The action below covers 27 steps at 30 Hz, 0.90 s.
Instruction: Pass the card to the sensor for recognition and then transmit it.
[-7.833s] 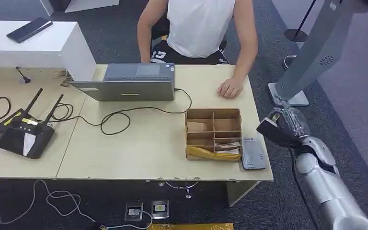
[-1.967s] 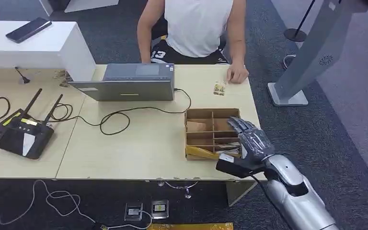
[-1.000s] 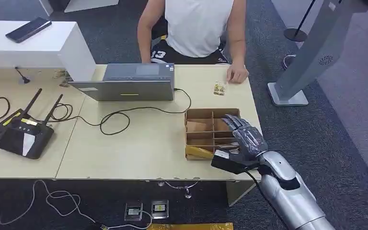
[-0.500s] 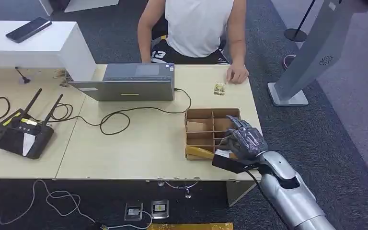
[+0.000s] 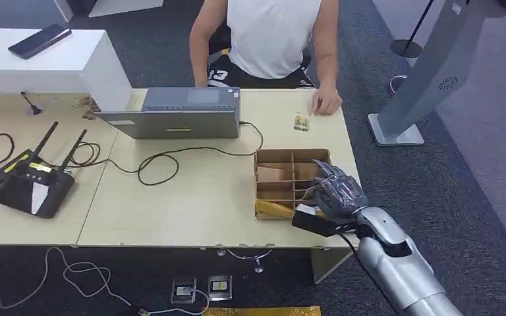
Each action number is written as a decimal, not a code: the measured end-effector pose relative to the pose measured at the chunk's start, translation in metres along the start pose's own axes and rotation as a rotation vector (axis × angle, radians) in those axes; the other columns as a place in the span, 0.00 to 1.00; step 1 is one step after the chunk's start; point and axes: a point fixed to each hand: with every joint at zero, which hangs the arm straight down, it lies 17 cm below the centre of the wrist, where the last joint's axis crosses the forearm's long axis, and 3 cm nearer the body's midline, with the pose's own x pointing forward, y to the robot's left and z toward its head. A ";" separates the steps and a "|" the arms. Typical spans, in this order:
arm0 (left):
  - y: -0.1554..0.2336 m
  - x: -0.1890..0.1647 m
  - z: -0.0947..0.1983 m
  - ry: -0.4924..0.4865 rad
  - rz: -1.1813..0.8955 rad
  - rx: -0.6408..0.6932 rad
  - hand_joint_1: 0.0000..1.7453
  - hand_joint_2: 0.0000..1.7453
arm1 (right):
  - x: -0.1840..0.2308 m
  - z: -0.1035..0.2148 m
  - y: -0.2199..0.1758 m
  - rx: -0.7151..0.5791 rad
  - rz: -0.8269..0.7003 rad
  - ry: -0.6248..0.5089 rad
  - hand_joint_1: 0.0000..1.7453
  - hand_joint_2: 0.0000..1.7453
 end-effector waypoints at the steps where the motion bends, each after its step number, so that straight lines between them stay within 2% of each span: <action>1: 0.000 0.000 0.000 0.000 0.000 0.000 0.00 0.00 | 0.000 0.000 0.000 0.001 -0.001 0.000 1.00 1.00; 7: 0.000 0.000 0.000 0.000 0.001 0.003 0.00 0.00 | -0.001 -0.001 -0.002 -0.011 -0.009 0.003 1.00 1.00; 16: 0.001 0.000 0.000 0.000 0.003 0.009 0.00 0.00 | -0.009 -0.011 -0.053 -0.155 0.039 0.012 1.00 1.00; 18: 0.001 0.001 0.000 -0.004 0.003 0.012 0.00 0.00 | -0.012 -0.013 -0.077 -0.235 0.052 0.012 1.00 1.00; 24: -0.001 0.004 0.001 -0.024 -0.008 0.021 0.00 0.00 | -0.032 -0.014 -0.203 -0.525 0.100 0.015 1.00 1.00; 27: -0.002 0.005 0.002 -0.028 -0.014 0.022 0.00 0.00 | -0.035 -0.011 -0.252 -0.615 0.116 0.013 1.00 1.00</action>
